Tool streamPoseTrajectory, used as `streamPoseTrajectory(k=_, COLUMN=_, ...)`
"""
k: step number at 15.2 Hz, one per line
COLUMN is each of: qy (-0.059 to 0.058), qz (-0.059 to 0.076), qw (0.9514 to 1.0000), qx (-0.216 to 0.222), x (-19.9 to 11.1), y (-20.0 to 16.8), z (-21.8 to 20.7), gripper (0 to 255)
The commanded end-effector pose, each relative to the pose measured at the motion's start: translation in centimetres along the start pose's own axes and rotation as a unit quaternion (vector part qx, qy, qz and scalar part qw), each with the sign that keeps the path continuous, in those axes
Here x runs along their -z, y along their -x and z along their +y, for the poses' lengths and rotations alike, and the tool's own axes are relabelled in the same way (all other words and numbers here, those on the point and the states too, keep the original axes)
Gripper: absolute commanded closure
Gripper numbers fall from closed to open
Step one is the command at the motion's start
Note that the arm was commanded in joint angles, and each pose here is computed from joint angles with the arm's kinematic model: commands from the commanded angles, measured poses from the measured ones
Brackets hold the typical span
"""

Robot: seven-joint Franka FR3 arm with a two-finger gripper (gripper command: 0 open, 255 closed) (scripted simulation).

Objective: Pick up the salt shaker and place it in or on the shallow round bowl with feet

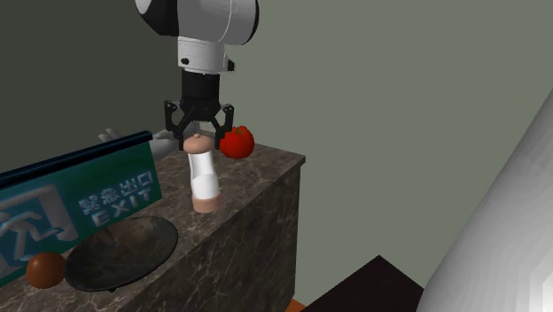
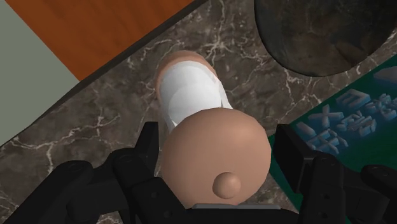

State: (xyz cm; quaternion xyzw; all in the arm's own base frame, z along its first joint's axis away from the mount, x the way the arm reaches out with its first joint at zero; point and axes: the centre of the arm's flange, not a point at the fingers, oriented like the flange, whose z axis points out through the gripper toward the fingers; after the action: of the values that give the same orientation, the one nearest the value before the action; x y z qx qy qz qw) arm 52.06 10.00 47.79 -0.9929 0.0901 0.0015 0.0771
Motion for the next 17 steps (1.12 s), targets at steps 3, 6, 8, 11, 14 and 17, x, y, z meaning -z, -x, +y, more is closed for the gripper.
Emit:
streamPoseTrajectory(k=3, qy=0.0, qz=0.0, qw=1.0, qx=0.0, x=2.1, y=0.0, z=-0.4, gripper=255)
streamPoseTrajectory(k=6, qy=0.0, qz=0.0, qw=1.0, qx=0.0, x=3.7, y=0.0, z=-0.6, gripper=255)
streamPoseTrajectory(k=8, qy=0.0, qz=0.0, qw=1.0, qx=0.0, x=4.7, y=0.0, z=-0.8, gripper=255)
streamPoseTrajectory(k=11, qy=0.0, qz=0.0, qw=1.0, qx=0.0, x=6.3, y=0.1, z=-1.0, gripper=255)
streamPoseTrajectory(k=14, qy=0.0, qz=0.0, qw=1.0, qx=0.0, x=7.9, y=0.1, z=-1.2, gripper=255)
streamPoseTrajectory(k=17, qy=0.0, qz=0.0, qw=1.0, qx=0.0, x=9.4, y=0.1, z=-1.5, gripper=255)
